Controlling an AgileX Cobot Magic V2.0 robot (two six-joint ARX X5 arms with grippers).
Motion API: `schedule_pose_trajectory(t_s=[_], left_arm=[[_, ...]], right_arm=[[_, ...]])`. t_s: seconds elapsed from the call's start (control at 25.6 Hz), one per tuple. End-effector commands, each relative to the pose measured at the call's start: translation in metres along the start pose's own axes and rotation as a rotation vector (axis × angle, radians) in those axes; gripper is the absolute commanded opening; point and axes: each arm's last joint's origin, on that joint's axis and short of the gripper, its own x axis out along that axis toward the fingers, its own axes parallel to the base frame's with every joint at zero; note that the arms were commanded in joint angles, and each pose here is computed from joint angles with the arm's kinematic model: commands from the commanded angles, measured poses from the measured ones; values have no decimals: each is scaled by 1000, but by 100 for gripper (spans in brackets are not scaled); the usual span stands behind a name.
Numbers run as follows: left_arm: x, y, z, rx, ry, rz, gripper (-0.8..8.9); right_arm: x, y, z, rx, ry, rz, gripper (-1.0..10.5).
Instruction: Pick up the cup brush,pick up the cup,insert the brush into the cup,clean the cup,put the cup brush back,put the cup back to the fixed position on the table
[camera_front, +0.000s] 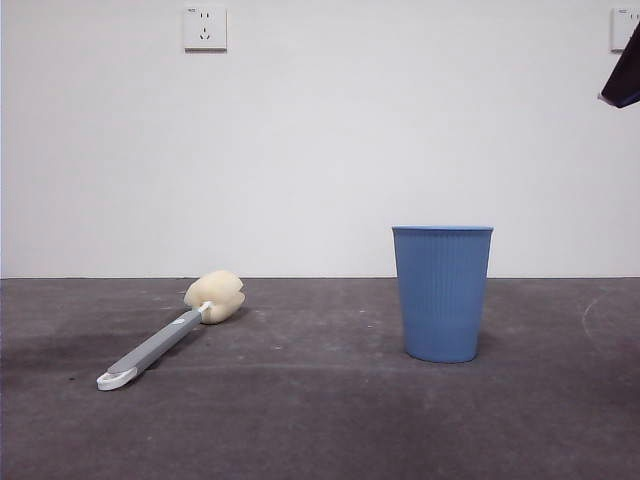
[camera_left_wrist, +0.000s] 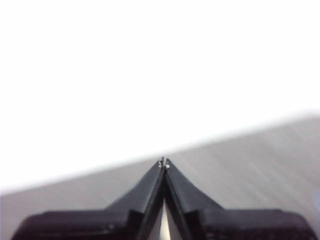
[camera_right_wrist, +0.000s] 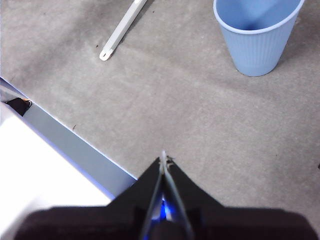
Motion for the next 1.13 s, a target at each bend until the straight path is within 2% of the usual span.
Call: schedule_pose_trajectory(t_s=[0.04,0.35,0.74,0.9,1.13], left_arm=[[-13,10,-28,-19,19,79,-4],[-42,19,-77,-12,102,194,-3],[-60,17,-100,-17,281,205,-4],[-64,16,-108,-24,270,205,-3],[-69,14,-134,-125,244,217,-3]], right_arm=[[0,0,1,6,-6,-1,4],[0,0,1,6,-6,-1,4],[0,0,1,5,-6,-1,4],[0,0,1,5,-6,-1,4],[0,0,1,5,-6,-1,4]])
